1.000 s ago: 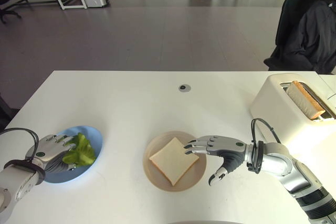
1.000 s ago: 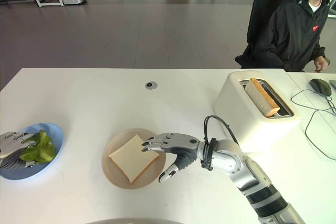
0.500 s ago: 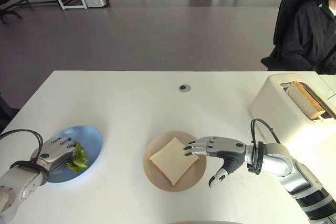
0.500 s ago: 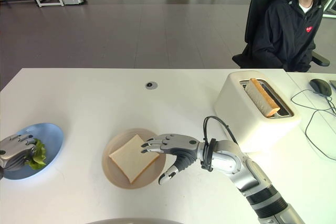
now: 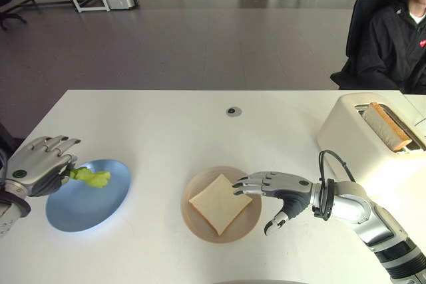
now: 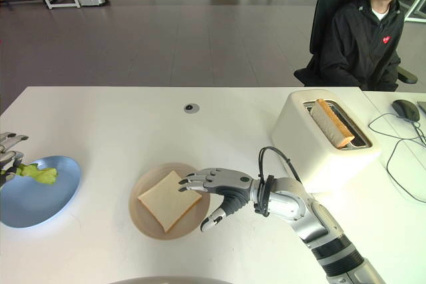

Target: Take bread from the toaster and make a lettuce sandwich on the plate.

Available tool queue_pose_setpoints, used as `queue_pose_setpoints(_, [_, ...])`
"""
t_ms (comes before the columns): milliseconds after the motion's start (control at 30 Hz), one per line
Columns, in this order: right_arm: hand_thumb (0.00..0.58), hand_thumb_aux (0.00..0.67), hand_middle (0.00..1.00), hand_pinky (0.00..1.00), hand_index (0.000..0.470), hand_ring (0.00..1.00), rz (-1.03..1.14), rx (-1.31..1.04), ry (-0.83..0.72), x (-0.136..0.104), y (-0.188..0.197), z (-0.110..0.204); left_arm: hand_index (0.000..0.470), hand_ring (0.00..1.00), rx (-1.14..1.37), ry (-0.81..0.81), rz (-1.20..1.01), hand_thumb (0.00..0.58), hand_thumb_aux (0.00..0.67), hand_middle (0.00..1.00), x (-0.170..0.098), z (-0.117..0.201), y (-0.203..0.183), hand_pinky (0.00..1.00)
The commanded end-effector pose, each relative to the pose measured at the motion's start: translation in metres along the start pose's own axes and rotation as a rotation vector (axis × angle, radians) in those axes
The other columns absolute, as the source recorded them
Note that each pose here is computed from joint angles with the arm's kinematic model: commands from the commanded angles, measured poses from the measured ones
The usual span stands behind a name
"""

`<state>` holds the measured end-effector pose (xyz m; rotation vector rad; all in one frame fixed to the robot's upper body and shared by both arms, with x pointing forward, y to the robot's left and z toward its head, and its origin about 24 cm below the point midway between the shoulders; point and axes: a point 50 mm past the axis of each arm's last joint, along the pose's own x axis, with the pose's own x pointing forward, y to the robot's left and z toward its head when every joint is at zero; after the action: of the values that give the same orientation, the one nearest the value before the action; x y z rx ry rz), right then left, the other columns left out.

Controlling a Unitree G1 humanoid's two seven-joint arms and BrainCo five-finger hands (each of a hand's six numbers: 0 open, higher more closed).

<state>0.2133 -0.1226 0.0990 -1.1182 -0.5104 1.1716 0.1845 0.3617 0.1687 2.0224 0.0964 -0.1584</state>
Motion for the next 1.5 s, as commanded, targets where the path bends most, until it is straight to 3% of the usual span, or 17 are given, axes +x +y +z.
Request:
queue_pose_setpoints(33, [0.000, 0.000, 0.00, 0.00, 0.000, 0.00, -0.007, -0.004, 0.014, -0.002, -0.001, -0.002, 0.470, 0.00, -0.041, -0.098, -0.017, 0.580, 0.670, 0.00, 0.004, 0.018, -0.001, 0.00])
queue_pose_setpoints(500, [0.000, 0.000, 0.00, 0.00, 0.000, 0.00, -0.020, 0.001, 0.015, -0.003, -0.001, -0.002, 0.470, 0.00, -0.044, -0.093, -0.033, 0.580, 0.670, 0.00, 0.009, 0.015, -0.009, 0.00])
queue_pose_setpoints(767, [0.000, 0.000, 0.00, 0.00, 0.000, 0.00, -0.022, 0.002, 0.014, -0.003, -0.001, -0.001, 0.470, 0.00, -0.116, -0.135, -0.105, 0.580, 0.670, 0.00, 0.024, 0.029, -0.037, 0.00])
queue_pose_setpoints(833, [0.000, 0.000, 0.00, 0.00, 0.000, 0.00, -0.022, 0.001, 0.014, -0.003, -0.002, -0.001, 0.376, 0.00, -0.159, -0.175, -0.145, 0.557, 0.536, 0.00, 0.025, 0.040, -0.045, 0.00])
queue_pose_setpoints(867, [0.000, 0.000, 0.00, 0.00, 0.000, 0.00, -0.022, 0.000, 0.014, -0.003, -0.002, -0.001, 0.310, 0.00, -0.171, -0.185, -0.162, 0.512, 0.441, 0.00, 0.026, 0.043, -0.049, 0.00])
queue_pose_setpoints(900, [0.000, 0.000, 0.00, 0.00, 0.000, 0.00, -0.022, 0.000, 0.013, -0.003, -0.002, -0.001, 0.278, 0.00, -0.174, -0.187, -0.181, 0.484, 0.397, 0.00, 0.027, 0.045, -0.052, 0.00])
queue_pose_setpoints(1000, [0.000, 0.000, 0.00, 0.00, 0.000, 0.00, -0.022, -0.002, 0.016, -0.003, -0.002, -0.001, 0.225, 0.00, -0.154, -0.159, -0.208, 0.422, 0.321, 0.00, 0.029, 0.040, -0.057, 0.00])
queue_pose_setpoints(1133, [0.000, 0.000, 0.00, 0.00, 0.000, 0.00, -0.019, -0.003, 0.016, -0.003, -0.001, -0.001, 0.199, 0.00, -0.126, -0.127, -0.210, 0.387, 0.284, 0.00, 0.031, 0.032, -0.056, 0.00])
queue_pose_setpoints(1200, [0.000, 0.000, 0.00, 0.00, 0.000, 0.00, -0.016, -0.005, 0.017, -0.002, -0.001, -0.001, 0.197, 0.00, -0.125, -0.124, -0.211, 0.385, 0.281, 0.00, 0.032, 0.031, -0.057, 0.00])
queue_pose_setpoints(1333, [0.000, 0.000, 0.00, 0.00, 0.000, 0.00, -0.015, -0.009, 0.020, -0.003, -0.001, 0.000, 0.247, 0.00, -0.113, -0.137, -0.194, 0.449, 0.352, 0.00, 0.034, 0.035, -0.054, 0.00])
queue_pose_setpoints(1500, [0.000, 0.000, 0.00, 0.00, 0.000, 0.00, -0.013, -0.012, 0.017, -0.004, -0.001, 0.001, 0.284, 0.00, -0.118, -0.149, -0.196, 0.489, 0.405, 0.00, 0.035, 0.042, -0.054, 0.00])
